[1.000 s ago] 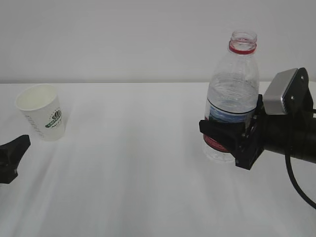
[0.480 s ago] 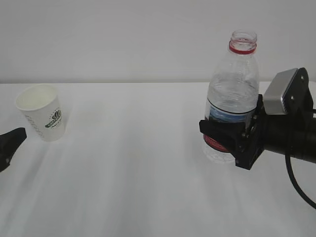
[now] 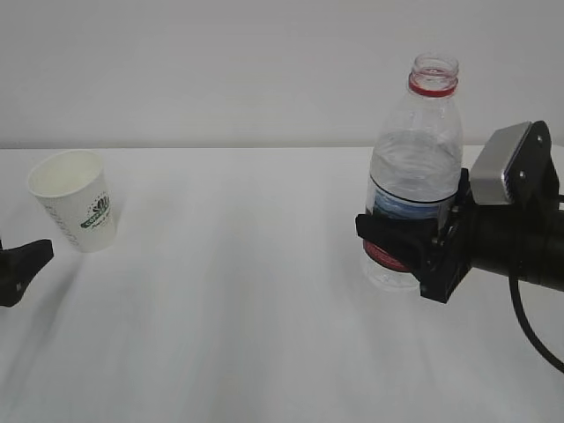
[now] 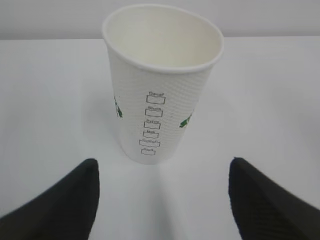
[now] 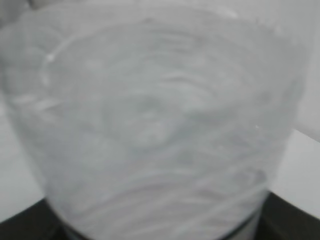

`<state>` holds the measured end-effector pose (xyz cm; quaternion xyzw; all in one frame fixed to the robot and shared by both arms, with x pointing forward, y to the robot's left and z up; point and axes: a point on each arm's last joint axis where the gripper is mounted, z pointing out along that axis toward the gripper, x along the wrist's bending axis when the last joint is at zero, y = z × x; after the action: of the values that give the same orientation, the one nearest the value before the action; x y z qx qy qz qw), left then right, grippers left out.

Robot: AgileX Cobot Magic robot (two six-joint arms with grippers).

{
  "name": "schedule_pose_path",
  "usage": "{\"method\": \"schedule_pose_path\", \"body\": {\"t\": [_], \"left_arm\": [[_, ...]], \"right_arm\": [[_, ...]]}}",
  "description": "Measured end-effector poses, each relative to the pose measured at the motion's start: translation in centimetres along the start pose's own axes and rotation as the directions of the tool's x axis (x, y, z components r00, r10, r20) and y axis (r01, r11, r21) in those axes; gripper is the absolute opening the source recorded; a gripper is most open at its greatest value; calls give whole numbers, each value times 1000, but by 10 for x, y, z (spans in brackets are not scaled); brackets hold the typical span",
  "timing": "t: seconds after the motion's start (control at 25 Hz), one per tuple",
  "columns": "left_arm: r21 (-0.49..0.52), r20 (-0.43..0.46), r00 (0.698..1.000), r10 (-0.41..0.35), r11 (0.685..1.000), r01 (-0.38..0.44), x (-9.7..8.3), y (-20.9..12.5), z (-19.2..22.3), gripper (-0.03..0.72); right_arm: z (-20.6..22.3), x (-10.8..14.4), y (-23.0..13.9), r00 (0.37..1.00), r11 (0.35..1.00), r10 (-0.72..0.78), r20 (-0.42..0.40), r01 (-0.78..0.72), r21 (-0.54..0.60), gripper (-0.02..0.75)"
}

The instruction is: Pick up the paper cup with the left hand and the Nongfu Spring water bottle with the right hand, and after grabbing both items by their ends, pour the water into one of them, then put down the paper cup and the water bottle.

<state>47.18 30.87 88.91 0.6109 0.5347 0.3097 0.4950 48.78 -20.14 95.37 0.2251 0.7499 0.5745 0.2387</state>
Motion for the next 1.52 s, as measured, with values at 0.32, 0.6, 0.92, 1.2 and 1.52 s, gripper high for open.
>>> {"method": "schedule_pose_path", "body": {"t": [0.32, 0.6, 0.92, 1.2, 1.52], "left_arm": [[-23, 4, 1000, 26, 999, -26, 9, 5, 17, 591], [-21, 43, 995, 88, 996, -87, 4, 4, 34, 613], [-68, 8, 994, 111, 992, -110, 8, 14, 43, 688], [-47, 10, 995, 103, 994, -102, 9, 8, 45, 691], [-26, 18, 995, 96, 995, -95, 9, 1, 49, 691]], "right_arm": [[0, 0, 0, 1000, 1000, 0, 0, 0, 0, 476], [0, 0, 0, 1000, 1000, 0, 1, 0, 2, 476], [0, 0, 0, 1000, 1000, 0, 1, 0, 2, 476], [0, 0, 0, 1000, 1000, 2, 1, -2, 2, 476], [0, 0, 0, 1000, 1000, 11, 1, -11, 2, 476]]}}
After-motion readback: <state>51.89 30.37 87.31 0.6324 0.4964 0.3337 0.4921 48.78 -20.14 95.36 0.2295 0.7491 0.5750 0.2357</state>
